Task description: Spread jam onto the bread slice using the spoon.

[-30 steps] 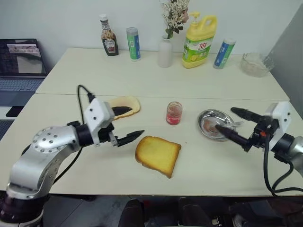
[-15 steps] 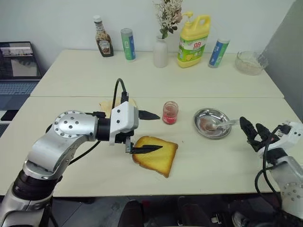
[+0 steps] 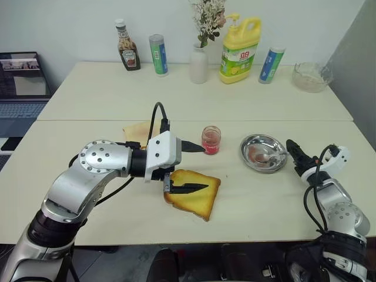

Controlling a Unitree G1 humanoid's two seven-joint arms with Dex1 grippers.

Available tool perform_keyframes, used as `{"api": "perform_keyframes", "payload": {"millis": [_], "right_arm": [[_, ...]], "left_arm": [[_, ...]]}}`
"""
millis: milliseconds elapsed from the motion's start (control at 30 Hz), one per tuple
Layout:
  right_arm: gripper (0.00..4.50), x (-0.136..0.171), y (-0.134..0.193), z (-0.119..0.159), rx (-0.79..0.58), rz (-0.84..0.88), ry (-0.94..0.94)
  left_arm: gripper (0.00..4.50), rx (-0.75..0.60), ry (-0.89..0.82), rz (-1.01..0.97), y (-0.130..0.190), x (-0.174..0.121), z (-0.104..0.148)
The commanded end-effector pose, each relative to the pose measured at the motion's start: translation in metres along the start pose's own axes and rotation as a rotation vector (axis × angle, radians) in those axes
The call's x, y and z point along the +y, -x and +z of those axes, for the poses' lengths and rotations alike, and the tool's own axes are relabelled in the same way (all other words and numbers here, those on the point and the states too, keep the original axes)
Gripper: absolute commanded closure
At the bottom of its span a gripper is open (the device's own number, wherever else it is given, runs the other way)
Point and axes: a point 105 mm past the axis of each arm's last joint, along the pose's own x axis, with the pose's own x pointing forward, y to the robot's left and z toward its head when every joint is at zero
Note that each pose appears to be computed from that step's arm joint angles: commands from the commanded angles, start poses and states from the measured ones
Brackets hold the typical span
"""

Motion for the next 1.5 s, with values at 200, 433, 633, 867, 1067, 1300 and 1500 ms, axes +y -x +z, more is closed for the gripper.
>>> {"api": "perform_keyframes", "payload": {"millis": [200,433,633,867,1067,1300,1500], "right_arm": [[0.00,0.004,-0.011,0.009,-0.041,0.049,-0.041],[2.10,0.008,-0.015,0.004,-0.020,0.079,-0.077],[4.31,0.012,-0.015,0.010,-0.042,0.105,-0.084],[4.46,0.026,-0.008,0.024,-0.074,0.179,-0.073],[4.46,0.072,0.001,0.044,-0.081,0.312,0.097],[4.46,0.171,0.010,0.050,-0.080,0.578,0.375],[4.46,0.240,-0.002,0.029,-0.065,0.769,0.558]], "left_arm": [[0.05,-0.012,-0.048,0.005,-0.002,0.001,0.008],[0.00,-0.011,-0.049,0.006,-0.003,0.002,0.008],[0.00,-0.010,-0.048,0.014,-0.003,0.003,0.007],[0.00,-0.010,0.003,0.088,0.002,0.011,0.000],[0.00,0.035,0.116,0.277,0.025,0.026,-0.020],[0.00,0.135,0.222,0.421,0.051,0.022,-0.054],[0.00,0.132,0.224,0.394,0.057,0.014,-0.054]]}}
